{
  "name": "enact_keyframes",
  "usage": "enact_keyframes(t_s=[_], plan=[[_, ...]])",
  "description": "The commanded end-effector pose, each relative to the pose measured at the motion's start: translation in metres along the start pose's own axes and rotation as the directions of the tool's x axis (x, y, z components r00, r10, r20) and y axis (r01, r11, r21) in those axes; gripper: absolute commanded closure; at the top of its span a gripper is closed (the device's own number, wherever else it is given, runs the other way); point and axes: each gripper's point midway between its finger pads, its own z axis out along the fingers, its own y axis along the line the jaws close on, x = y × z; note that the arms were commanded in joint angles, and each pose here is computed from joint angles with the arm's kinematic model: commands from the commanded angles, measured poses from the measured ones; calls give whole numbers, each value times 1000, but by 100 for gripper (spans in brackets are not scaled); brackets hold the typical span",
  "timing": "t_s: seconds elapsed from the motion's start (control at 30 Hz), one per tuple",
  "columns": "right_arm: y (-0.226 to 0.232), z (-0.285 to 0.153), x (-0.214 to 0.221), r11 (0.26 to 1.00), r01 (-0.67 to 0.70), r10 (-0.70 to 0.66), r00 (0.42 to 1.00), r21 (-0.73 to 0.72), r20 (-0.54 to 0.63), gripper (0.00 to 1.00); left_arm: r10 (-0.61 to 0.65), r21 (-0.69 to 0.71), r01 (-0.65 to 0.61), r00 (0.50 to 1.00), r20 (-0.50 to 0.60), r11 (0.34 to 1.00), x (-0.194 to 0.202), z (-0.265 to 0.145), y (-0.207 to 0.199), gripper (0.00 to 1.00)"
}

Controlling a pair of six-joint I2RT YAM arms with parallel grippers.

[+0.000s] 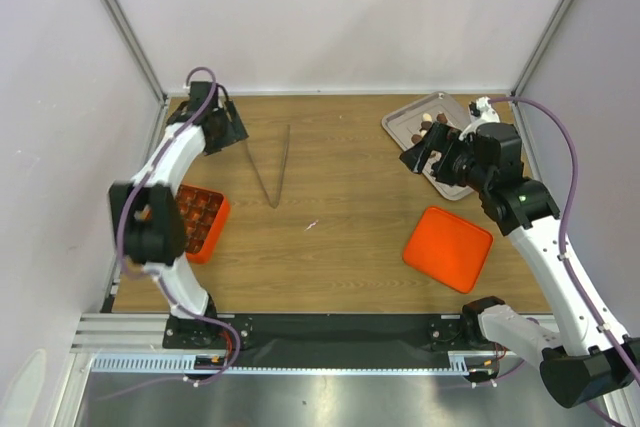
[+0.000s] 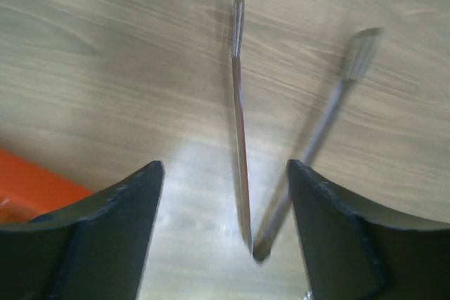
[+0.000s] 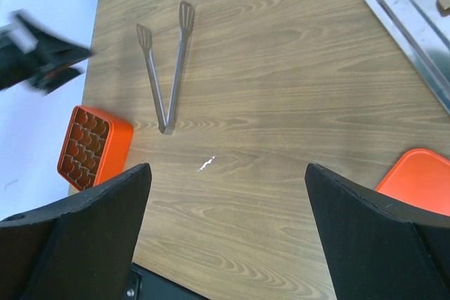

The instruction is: Pack the chocolate

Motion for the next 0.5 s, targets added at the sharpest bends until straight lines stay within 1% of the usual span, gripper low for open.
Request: enact_keyframes(t_s=[0.0, 0.03, 0.07, 0.1, 0.17, 0.2, 0.23, 0.27, 0.33, 0.47], plan=[[11, 1, -2, 998, 4, -3, 1000, -64, 11, 0, -26, -7, 26, 998, -65, 1000, -7, 36, -13, 25], [11, 0, -2, 998, 4, -3, 1000, -70, 12, 0, -33, -11, 32, 996, -85, 999, -4, 45, -14, 28], [11, 0, -1, 997, 3, -2, 1000, -73, 11, 0, -43, 3, 43, 996, -77, 999, -12, 51, -21, 30], [11, 1, 0, 997, 3, -2, 1000, -74, 13, 0, -38, 16, 40, 993, -116, 999, -2, 66, -24, 33], [10, 2, 2, 997, 4, -4, 1000, -72, 7, 0, -39, 28, 42, 994, -105, 999, -3, 75, -35, 34], [10, 3, 3, 997, 9, -8, 1000, -75, 4, 0, -43, 23, 46, 992, -115, 999, 0, 80, -36, 37], [8, 3, 4, 998, 11, -11, 1000, -69, 3, 0, -53, 14, 56, 987, -152, 998, 12, 93, -35, 37], [7, 4, 6, 998, 13, -13, 1000, -64, -1, 0, -68, 4, 70, 983, -168, 998, 16, 96, -36, 39], [0, 6, 7, 999, 21, -21, 1000, -40, 2, 0, -72, -40, 65, 975, -210, 997, 33, 109, -30, 43], [-8, 7, 7, 999, 33, -33, 999, 5, 1, 0, -70, -78, 51, 965, -254, 996, 61, 120, -30, 52]])
